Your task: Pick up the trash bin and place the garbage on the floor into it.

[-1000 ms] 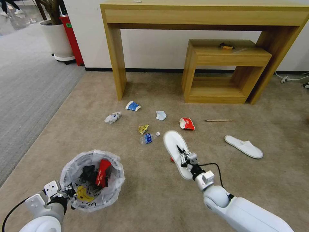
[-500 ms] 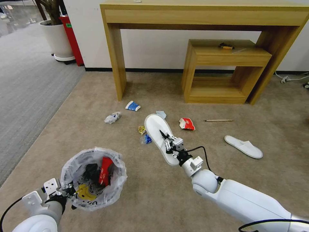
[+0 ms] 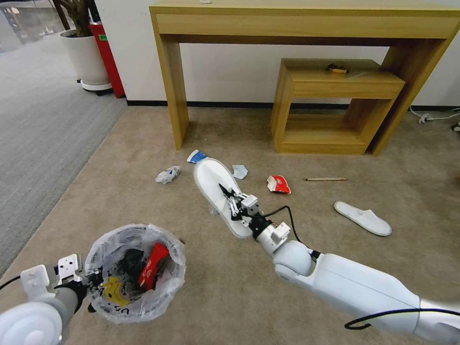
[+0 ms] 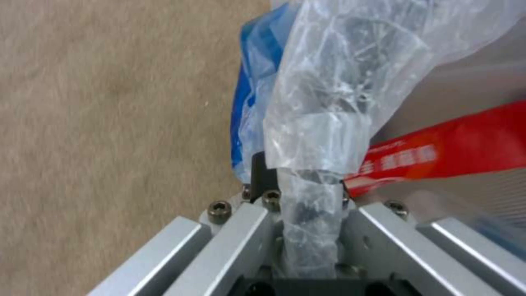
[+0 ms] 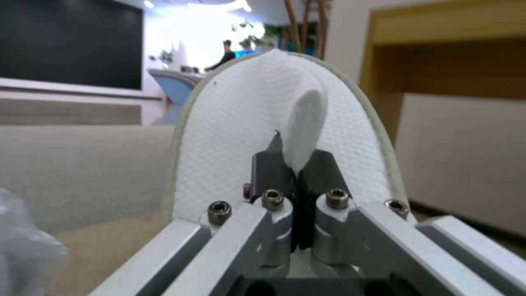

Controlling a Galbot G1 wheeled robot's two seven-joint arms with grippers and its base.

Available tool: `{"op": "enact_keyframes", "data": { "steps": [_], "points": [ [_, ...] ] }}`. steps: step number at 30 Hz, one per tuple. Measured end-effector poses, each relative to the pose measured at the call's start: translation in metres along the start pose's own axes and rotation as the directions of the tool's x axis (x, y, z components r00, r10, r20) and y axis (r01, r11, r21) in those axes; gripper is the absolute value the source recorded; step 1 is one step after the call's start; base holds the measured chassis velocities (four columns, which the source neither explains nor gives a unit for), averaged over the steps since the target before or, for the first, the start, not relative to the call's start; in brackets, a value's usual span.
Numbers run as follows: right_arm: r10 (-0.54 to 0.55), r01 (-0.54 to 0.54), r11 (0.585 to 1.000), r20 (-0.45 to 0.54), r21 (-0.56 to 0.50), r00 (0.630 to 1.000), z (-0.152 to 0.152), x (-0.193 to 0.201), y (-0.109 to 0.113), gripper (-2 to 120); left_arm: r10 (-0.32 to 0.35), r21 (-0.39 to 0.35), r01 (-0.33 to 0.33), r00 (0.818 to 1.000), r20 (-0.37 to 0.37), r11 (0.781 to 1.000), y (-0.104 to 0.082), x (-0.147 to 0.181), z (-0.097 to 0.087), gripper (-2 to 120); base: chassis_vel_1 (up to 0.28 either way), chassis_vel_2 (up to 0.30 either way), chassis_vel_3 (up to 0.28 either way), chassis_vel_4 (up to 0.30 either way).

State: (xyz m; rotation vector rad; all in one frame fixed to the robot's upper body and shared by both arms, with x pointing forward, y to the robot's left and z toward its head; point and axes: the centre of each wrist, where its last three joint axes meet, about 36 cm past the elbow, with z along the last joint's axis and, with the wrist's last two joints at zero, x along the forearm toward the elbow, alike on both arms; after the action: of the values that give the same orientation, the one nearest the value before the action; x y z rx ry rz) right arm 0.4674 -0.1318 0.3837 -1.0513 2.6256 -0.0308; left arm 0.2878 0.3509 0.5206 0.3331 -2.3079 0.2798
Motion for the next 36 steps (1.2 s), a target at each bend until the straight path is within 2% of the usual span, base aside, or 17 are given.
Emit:
{"op": "enact_keyframes", "data": {
  "steps": [3, 8, 11, 13, 16, 24, 27, 28, 30, 31, 34, 36],
  "points": [
    [-0.046, 0.046, 0.999, 0.041, 0.009, 0.998, -0.014, -0.022, 0.003, 0, -0.026, -0.033, 0.025, 0.999, -0.022, 0.999, 0.008, -0.009, -0.016, 0, 0.0, 0.0, 0.0, 0.0],
    [-0.097, 0.097, 0.995, 0.073, 0.008, 0.993, -0.029, -0.038, 0.013, 0, -0.035, -0.012, 0.035, 0.999, -0.042, 0.999, 0.015, -0.025, -0.023, 0, 0.0, 0.0, 0.0, 0.0],
    [-0.109, 0.109, 0.994, 0.076, 0.006, 0.991, -0.031, -0.042, 0.015, 0, -0.032, -0.002, 0.032, 0.999, -0.04, 0.999, 0.016, -0.027, -0.024, 0, 0.0, 0.0, 0.0, 0.0],
    [-0.127, 0.127, 0.992, 0.079, 0.001, 0.989, -0.032, -0.05, 0.02, 0, -0.014, 0.037, 0.015, 0.999, -0.036, 0.999, 0.017, -0.032, -0.025, 0, 0.0, 0.0, 0.0, 0.0],
    [-0.136, 0.137, 0.991, 0.08, 0.001, 0.987, -0.031, -0.056, 0.024, 0, -0.008, 0.057, 0.011, 0.999, -0.045, 0.998, 0.018, -0.036, -0.024, 0, 0.0, 0.0, 0.0, 0.0],
    [-0.176, 0.177, 0.984, 0.091, -0.007, 0.98, -0.03, -0.074, 0.039, 0, -0.019, 0.037, 0.022, 0.997, -0.077, 0.999, 0.023, -0.043, -0.028, 0, 0.0, 0.0, 0.0, 0.0],
    [-0.218, 0.223, 0.974, 0.117, -0.038, 0.969, -0.035, -0.089, 0.065, 0, -0.027, 0.021, 0.029, 0.996, -0.086, 0.999, 0.024, -0.045, -0.031, 0, 0.0, 0.0, 0.0, 0.0],
    [-0.218, 0.223, 0.974, 0.117, -0.038, 0.969, -0.035, -0.089, 0.065, 0, -0.027, 0.021, 0.029, 0.996, -0.086, 0.999, 0.024, -0.045, -0.031, 0, 0.0, 0.0, 0.0, 0.0],
    [-0.244, 0.254, 0.966, 0.137, -0.056, 0.96, -0.039, -0.099, 0.085, 0, -0.027, 0.02, 0.029, 0.996, -0.088, 0.999, 0.024, -0.045, -0.031, 0, 0.0, 0.0, 0.0, 0.0],
    [-0.244, 0.254, 0.966, 0.137, -0.056, 0.96, -0.039, -0.099, 0.085, 0, -0.027, 0.02, 0.029, 0.996, -0.088, 0.999, 0.024, -0.045, -0.031, 0, 0.0, 0.0, 0.0, 0.0],
    [-0.288, 0.303, 0.95, 0.158, -0.081, 0.945, -0.048, -0.107, 0.114, 0, -0.029, 0.021, 0.031, 0.996, -0.088, 0.999, 0.024, -0.047, -0.032, 0, 0.0, 0.0, 0.0, 0.0],
    [-0.301, 0.316, 0.945, 0.158, -0.085, 0.941, -0.05, -0.108, 0.12, 0, -0.029, 0.021, 0.031, 0.996, -0.088, 0.999, 0.024, -0.047, -0.032, 0, 0.0, 0.0, 0.0, 0.0]
  ]
}}
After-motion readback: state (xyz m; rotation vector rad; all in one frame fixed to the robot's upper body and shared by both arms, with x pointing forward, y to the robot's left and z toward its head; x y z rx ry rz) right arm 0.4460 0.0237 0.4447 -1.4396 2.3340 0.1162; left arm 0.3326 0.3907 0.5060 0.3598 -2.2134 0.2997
